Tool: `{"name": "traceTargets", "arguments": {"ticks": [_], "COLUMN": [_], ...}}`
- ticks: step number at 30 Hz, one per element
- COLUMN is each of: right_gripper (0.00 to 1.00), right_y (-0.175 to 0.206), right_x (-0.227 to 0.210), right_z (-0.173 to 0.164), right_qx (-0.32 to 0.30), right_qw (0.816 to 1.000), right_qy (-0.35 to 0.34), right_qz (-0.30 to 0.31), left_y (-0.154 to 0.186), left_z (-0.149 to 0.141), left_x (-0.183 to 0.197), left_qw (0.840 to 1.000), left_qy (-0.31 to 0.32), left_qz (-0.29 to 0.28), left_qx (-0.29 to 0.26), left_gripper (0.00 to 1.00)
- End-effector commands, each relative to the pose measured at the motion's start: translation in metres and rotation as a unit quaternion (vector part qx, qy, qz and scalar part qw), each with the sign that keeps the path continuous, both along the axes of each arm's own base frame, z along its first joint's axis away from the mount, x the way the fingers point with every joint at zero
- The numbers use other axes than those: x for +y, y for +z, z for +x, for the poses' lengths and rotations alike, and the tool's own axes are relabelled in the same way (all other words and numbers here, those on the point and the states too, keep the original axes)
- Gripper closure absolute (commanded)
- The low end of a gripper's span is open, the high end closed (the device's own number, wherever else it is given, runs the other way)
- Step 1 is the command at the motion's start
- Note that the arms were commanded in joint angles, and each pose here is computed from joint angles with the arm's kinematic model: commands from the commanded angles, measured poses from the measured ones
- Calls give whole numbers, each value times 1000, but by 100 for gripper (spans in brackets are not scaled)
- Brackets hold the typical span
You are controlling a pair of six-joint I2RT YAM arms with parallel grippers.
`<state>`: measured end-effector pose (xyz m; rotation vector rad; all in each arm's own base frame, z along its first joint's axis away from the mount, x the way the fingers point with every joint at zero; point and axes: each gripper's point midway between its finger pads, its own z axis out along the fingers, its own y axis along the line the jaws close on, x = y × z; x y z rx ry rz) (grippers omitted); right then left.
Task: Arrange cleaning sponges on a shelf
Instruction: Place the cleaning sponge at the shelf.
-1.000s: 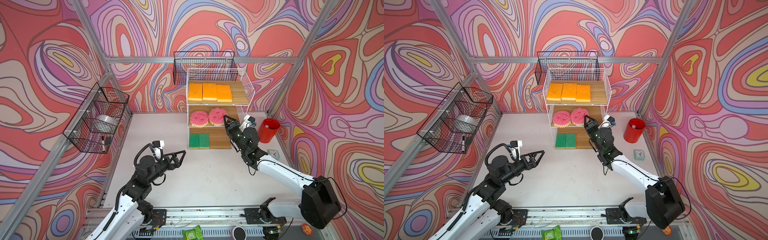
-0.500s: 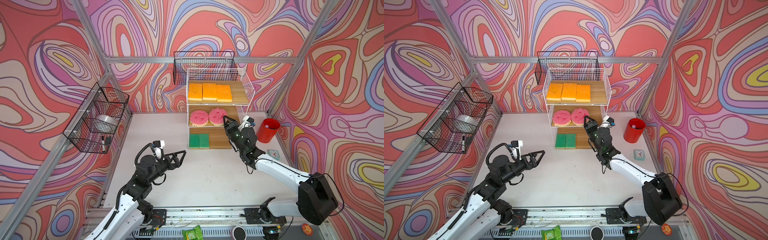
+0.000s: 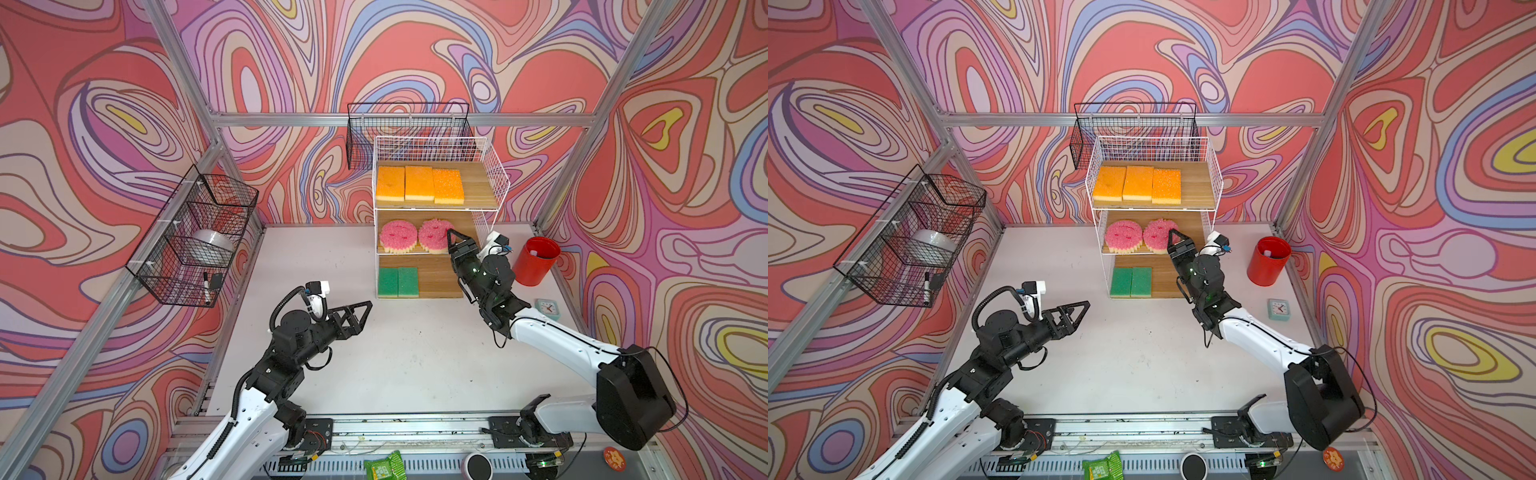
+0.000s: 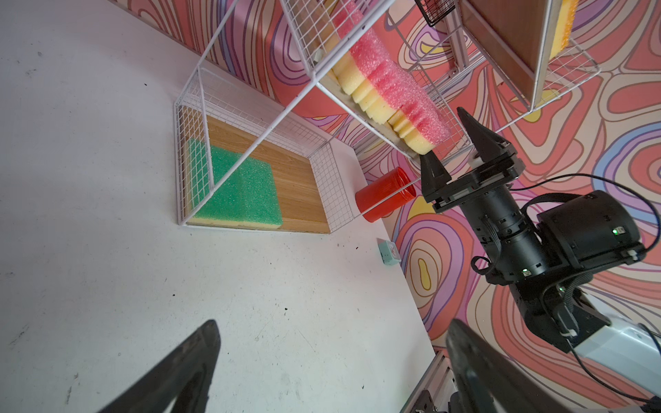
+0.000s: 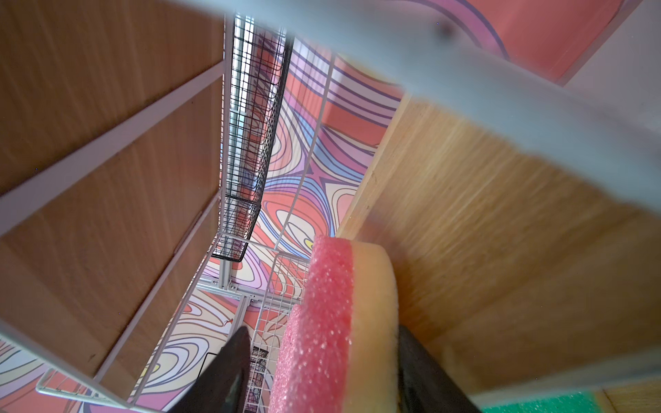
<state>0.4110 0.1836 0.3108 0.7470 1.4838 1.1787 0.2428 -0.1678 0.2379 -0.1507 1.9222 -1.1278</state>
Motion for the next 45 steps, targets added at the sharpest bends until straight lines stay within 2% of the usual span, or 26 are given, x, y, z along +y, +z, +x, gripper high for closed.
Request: {"name": "traceTargets", "arguments": {"ticks": [1, 4, 11, 23, 29, 45], "right_gripper": [32, 26, 2, 2, 2, 2], "right_y": [4, 4, -2, -2, 1, 0], "right_x": [2, 1, -4, -6, -1, 8], "right_z": [0, -3, -11, -15, -14, -17], "right_qx": [-1, 4, 19, 43, 89, 131], "right_qw": [1000, 1000, 999, 997, 989, 979], "right_qy": [1, 2, 1, 3, 16, 33], "right_qz": [-10, -20, -48, -70, -119, -153], "left_y": [2, 3, 3, 5, 3, 3], "left_z": [2, 3, 3, 1, 1, -2], "left_x": [1, 0, -1, 0, -1, 0], "left_qw": [1000, 1000, 1000, 1000, 1000, 1000], "left_qy": [3, 2, -1, 0, -2, -2], "left_qz": [-2, -3, -5, -8, -12, -15], "left_qx": [-2, -2, 2, 3, 5, 2], "left_gripper": [0, 0, 0, 0, 0, 0]}}
